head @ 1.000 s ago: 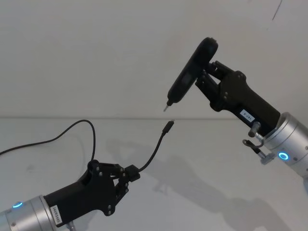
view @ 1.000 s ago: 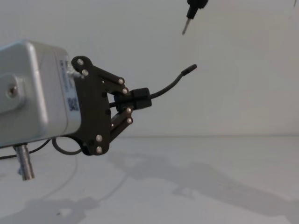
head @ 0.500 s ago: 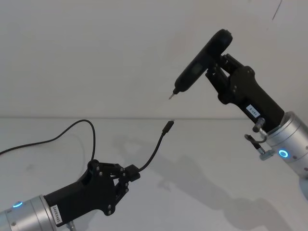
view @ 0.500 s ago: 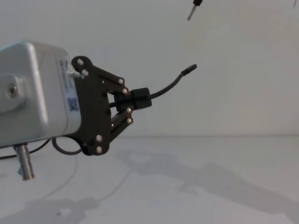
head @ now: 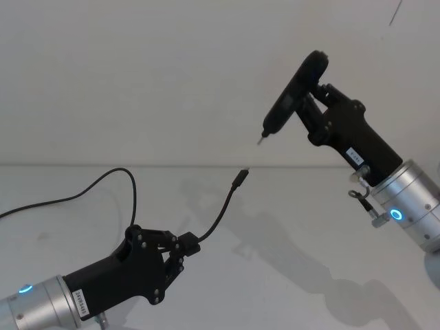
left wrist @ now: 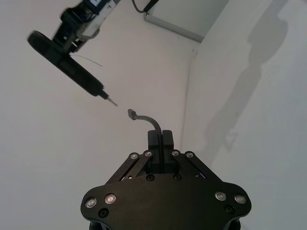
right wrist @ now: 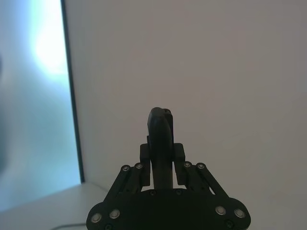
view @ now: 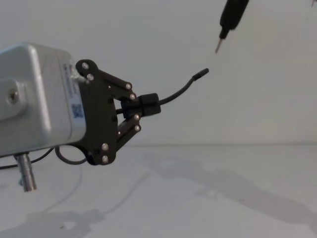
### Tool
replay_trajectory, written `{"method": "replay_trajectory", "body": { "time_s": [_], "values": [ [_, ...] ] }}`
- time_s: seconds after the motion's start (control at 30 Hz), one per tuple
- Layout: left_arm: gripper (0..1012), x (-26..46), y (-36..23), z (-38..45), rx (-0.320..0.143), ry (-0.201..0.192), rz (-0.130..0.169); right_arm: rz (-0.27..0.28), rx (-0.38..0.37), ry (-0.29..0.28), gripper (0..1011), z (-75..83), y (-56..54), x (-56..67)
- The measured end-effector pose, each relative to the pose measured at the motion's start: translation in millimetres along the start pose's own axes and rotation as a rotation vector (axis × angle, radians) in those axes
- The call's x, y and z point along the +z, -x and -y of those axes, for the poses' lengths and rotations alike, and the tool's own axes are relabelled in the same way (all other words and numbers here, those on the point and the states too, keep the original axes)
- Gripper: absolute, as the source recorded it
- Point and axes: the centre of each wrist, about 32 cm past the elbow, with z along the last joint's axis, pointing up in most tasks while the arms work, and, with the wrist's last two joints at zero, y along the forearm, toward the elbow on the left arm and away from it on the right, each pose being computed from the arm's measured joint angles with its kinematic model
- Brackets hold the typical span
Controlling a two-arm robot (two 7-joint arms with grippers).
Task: Pick up the data cable with the one hand.
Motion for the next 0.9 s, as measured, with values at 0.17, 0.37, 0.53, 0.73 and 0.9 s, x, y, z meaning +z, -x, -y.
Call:
{"method": "replay_trajectory", "body": {
  "time_s": [0.17, 0.37, 0.53, 0.73, 0.9],
  "values": [
    [48, 0.0, 0.0, 0.0, 0.0, 0.0, 0.0, 0.012, -0.029, 0.056, 284, 1.6, -1.5, 0.5],
    [48, 0.0, 0.0, 0.0, 0.0, 0.0, 0.0, 0.01, -0.054, 0.11, 284, 4.2, -3.2, 2.1],
    [48, 0.0, 0.0, 0.0, 0.0, 0.0, 0.0, 0.001, -0.064, 0.134, 284, 6.3, -3.5, 3.0],
    [48, 0.0, 0.0, 0.0, 0.0, 0.0, 0.0, -0.018, -0.066, 0.142, 284, 7.7, -3.0, 4.9],
    [48, 0.0, 0.0, 0.0, 0.0, 0.0, 0.0, -0.042, -0.065, 0.136, 284, 8.2, -2.3, 6.8]
  ]
}}
